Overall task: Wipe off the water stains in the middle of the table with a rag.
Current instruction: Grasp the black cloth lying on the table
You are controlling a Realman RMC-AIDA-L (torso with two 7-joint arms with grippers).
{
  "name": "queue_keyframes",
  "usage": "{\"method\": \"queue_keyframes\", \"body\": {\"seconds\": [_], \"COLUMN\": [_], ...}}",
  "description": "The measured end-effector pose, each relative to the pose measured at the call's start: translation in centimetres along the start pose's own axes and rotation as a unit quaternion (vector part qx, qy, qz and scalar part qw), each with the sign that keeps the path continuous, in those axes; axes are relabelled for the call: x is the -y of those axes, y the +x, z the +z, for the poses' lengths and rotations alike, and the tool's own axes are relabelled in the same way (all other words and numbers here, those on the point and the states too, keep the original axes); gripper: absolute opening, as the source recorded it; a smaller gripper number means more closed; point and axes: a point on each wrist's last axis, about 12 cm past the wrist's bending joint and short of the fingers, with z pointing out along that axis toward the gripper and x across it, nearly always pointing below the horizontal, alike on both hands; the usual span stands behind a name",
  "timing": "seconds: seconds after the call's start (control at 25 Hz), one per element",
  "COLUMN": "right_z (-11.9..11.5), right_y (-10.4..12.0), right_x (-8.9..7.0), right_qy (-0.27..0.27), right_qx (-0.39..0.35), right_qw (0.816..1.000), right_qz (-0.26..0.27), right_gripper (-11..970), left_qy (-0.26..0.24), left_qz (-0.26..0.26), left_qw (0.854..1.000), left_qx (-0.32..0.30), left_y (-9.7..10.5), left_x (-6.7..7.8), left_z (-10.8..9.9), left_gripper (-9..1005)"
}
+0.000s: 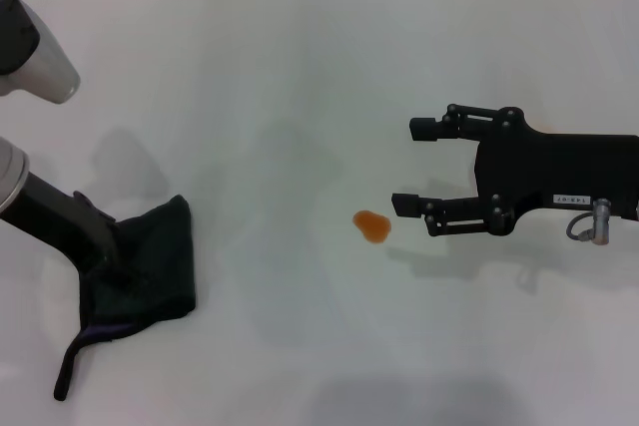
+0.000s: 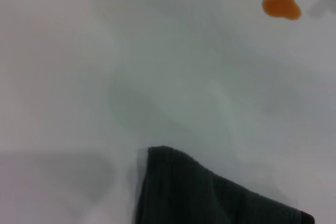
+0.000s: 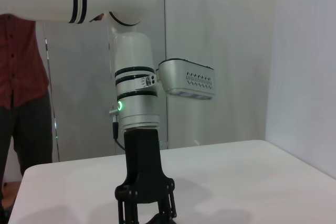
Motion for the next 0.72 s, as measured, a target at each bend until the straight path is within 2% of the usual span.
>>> {"method": "queue_keyframes", "body": {"seconds": [0.16,0.72], "right_z": [0.0,-0.22], "right_y": [-0.01,0.21], "right_x": [0.0,-0.2], "right_qy": [0.0,0.001], "right_qx": [0.001,0.002], "right_qw": [1.0,1.0], "right_qz": [0.0,0.005], "right_gripper": [826,826], "left_qy": [0.004,0.005], "left_qz": [0.007,0.009], "left_qw": [1.0,1.0], "left_qx": [-0.012,-0.016], "left_y": [-0.13,-0.13], "left_x": [0.27,0.38], "left_z": [0.4,0.54], "left_gripper": [607,579]}}
